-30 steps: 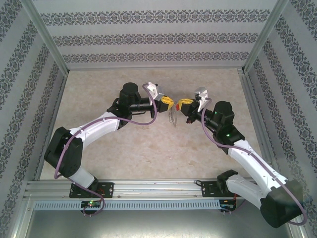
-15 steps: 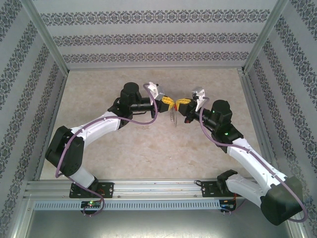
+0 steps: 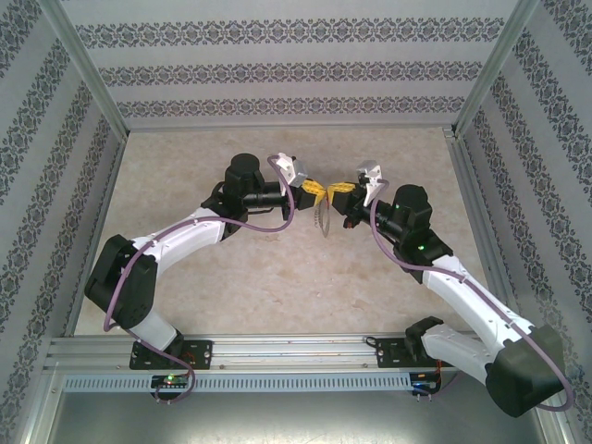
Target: Put the keys on the keyring
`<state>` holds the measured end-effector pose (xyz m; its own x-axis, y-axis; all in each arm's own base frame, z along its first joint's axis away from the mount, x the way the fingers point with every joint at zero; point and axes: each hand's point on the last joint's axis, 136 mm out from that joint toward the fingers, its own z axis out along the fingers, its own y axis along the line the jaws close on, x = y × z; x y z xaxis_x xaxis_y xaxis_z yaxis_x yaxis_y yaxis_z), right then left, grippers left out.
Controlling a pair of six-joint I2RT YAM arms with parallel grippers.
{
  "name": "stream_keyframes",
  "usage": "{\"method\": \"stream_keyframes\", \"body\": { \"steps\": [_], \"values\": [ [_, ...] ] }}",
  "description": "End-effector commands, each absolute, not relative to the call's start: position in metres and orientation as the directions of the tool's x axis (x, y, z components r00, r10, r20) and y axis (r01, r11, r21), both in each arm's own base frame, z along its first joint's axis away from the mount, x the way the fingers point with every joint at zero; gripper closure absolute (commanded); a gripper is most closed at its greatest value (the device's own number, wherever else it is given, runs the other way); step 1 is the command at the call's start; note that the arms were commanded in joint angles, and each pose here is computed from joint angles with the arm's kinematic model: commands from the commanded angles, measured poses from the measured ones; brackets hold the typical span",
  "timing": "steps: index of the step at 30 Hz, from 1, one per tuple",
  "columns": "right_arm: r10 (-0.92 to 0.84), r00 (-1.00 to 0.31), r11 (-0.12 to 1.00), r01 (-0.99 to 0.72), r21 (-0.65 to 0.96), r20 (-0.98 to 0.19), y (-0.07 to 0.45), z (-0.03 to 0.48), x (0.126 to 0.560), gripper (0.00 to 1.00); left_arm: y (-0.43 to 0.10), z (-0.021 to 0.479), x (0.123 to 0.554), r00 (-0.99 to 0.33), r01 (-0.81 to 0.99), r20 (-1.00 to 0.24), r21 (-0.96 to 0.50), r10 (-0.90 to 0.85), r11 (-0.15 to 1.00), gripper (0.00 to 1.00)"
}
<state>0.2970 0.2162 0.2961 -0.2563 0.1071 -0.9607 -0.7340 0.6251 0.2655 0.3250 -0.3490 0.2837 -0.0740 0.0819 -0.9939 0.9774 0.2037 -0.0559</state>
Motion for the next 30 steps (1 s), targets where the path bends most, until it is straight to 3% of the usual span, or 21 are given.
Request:
{"method": "stream_keyframes", "body": {
  "steps": [1,11,30],
  "values": [
    [0.109,-0.230,0.646,-0.723,0.245,-0.967,0.210,0.301,0.303,1.00,-0.356,0.310,0.314,-0.011,0.986,-0.999,-0.005,0.035,0.167,1.00],
    [0.136,-0.267,0.676,-0.679,0.286,-0.954,0.191,0.288,0.307,1.00,-0.353,0.317,0.315,0.011,0.982,-1.000,0.015,0.018,0.186,1.00],
    [0.135,-0.360,0.589,-0.721,0.367,-0.923,0.202,0.274,0.301,1.00,-0.353,0.327,0.316,0.029,0.981,-0.999,0.023,-0.031,0.192,1.00]
  ]
}}
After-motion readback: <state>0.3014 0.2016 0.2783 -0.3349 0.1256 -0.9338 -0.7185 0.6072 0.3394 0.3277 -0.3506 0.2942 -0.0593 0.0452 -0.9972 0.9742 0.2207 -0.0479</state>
